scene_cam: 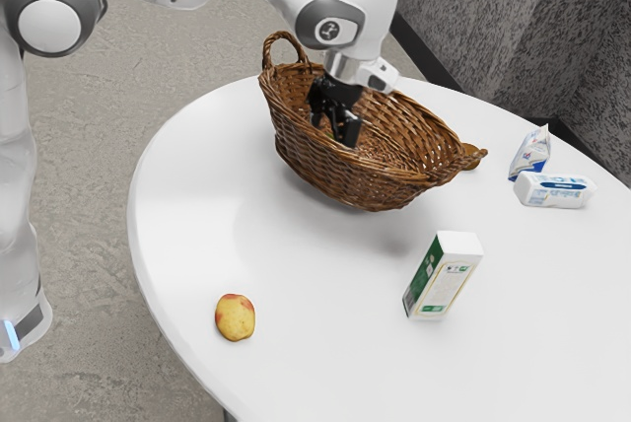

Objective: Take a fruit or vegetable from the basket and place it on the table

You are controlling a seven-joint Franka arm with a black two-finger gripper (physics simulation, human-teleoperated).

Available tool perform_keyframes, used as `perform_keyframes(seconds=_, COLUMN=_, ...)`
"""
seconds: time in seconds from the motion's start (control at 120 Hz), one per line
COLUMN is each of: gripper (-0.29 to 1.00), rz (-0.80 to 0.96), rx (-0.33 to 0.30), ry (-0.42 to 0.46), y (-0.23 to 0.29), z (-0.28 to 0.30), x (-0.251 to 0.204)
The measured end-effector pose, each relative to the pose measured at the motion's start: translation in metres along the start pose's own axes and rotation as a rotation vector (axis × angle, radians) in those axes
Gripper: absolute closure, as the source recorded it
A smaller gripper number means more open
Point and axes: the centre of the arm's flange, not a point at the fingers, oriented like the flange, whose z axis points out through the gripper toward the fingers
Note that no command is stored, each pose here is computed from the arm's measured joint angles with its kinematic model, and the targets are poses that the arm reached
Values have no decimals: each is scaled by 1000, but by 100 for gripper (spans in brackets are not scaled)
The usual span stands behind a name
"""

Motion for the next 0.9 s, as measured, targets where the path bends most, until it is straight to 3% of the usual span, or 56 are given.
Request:
perform_keyframes(seconds=0.567, gripper=0, rz=-19, rx=4, ry=10, y=-12, z=10, x=5)
perform_keyframes(seconds=0.733, gripper=28, rz=-3, rx=5, ry=8, y=-2, z=20, x=3)
perform_keyframes(seconds=0.9, gripper=32, rz=19, rx=7, ry=28, y=5, z=19, x=4)
